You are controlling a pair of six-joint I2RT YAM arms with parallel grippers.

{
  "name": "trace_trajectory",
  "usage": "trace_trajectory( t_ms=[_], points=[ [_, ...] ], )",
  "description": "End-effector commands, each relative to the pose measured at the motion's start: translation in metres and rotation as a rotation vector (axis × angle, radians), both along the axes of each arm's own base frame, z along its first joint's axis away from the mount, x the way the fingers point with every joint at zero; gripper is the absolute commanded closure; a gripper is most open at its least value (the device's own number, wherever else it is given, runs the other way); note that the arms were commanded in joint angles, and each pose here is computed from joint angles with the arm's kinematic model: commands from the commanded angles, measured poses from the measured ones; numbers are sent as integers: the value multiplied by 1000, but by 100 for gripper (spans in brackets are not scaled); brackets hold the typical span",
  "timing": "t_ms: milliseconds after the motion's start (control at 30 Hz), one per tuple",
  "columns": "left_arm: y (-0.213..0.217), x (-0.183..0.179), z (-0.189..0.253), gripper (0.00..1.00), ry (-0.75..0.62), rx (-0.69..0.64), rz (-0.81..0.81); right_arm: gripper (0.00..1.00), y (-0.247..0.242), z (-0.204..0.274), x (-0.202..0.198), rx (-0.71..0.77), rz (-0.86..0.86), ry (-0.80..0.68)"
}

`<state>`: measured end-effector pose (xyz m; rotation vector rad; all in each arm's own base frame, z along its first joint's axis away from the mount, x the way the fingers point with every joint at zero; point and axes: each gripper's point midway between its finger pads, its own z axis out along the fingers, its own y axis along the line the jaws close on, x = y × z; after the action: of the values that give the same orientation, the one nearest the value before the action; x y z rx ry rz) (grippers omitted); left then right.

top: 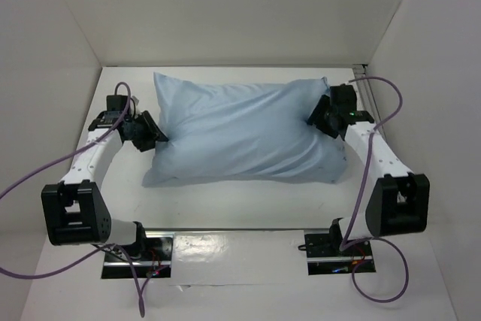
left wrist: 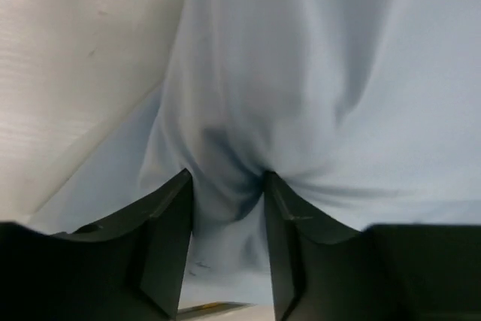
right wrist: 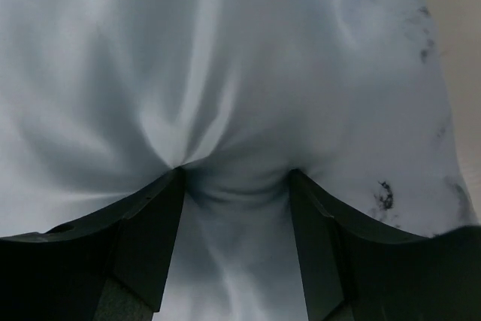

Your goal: Put the pillow into the pillowcase

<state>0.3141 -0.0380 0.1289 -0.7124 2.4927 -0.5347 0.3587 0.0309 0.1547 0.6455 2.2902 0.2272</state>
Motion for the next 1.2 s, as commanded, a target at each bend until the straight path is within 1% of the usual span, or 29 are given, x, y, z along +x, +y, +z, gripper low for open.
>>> trace_trajectory(
  t_ms=[0, 33, 67, 100, 133, 167, 200, 233, 267, 300, 333, 367, 400, 433, 467, 500, 533, 567, 600, 633, 667, 700, 733, 833, 900, 967, 1067, 1133, 1167],
  points=[
    [-13, 29, 1, 51, -50, -57, -48, 35, 46, -13, 30, 68, 113, -22],
    [-14, 37, 1, 62, -63, -66, -55, 35, 57, -36, 41, 78, 141, 27],
    [-14, 49, -2, 71, -53, -75, -43, 35, 68, -40, 50, 91, 159, 31],
    [-13, 57, -2, 75, -55, -80, -36, 35, 87, -23, 73, 102, 187, -21],
    [-11, 64, -3, 76, -51, -79, -19, 35, 96, -23, 84, 103, 201, -22],
    [-6, 81, 10, 76, -81, -82, -1, 35, 104, -39, 94, 98, 212, 19],
    [-8, 88, 7, 76, -72, -97, -10, 35, 114, -12, 114, 105, 225, -39],
    [-4, 104, 25, 76, -124, -78, -3, 30, 118, -14, 116, 84, 221, -12],
    [5, 103, 28, 73, -112, -55, 15, 27, 117, 3, 124, 77, 211, -45],
    [8, 105, 31, 68, -115, -40, 26, 24, 122, 15, 121, 71, 218, -71],
    [17, 104, 43, 62, -151, -15, 45, 21, 117, 21, 117, 38, 192, -80],
    [33, 100, 48, 42, -155, 14, 92, 21, 111, 47, 108, 33, 177, -135],
    [39, 94, 50, 28, -158, 25, 112, 21, 103, 34, 92, 20, 154, -104],
    [43, 86, 52, 15, -162, 39, 120, 21, 89, 40, 87, 8, 119, -135],
    [52, 76, 66, 7, -200, 74, 153, 21, 82, 41, 77, 10, 109, -148],
    [55, 60, 48, 1, -159, 98, 174, 21, 73, 61, 62, 26, 91, -200],
    [61, 50, 43, 1, -145, 104, 231, 21, 60, 33, 43, 34, 71, -137],
    [66, 40, 49, 1, -180, 131, 274, 21, 55, 27, 32, 43, 69, -126],
    [67, 32, 41, 1, -173, 134, 296, 21, 51, 35, 20, 64, 62, -149],
    [66, 15, 12, 1, -114, 122, 329, 21, 45, 11, 3, 92, 48, -81],
    [63, 16, 8, 1, -151, 110, 321, 21, 43, 5, -5, 104, 49, -68],
    [60, 2, -13, 1, -117, 103, 326, 19, 44, -6, -19, 118, 53, -34],
    [62, -1, -23, 1, -104, 101, 363, 19, 40, -13, -28, 144, 42, 2],
    [58, 3, -34, 1, -119, 79, 372, 17, 38, -35, -50, 165, 43, 75],
    [69, 2, -44, 1, -88, 140, 421, 16, 34, -47, -60, 182, 32, 124],
    [74, 7, -49, 1, -67, 154, 443, 14, 33, -62, -72, 179, 27, 171],
    [83, 18, -52, 1, -78, 183, 478, 14, 40, -71, -73, 221, 51, 191],
    [87, 28, -56, 1, -88, 191, 486, 14, 37, -80, -68, 201, 47, 193],
    [84, 28, -61, 3, -73, 192, 475, 14, 37, -81, -68, 194, 56, 193]
  ],
)
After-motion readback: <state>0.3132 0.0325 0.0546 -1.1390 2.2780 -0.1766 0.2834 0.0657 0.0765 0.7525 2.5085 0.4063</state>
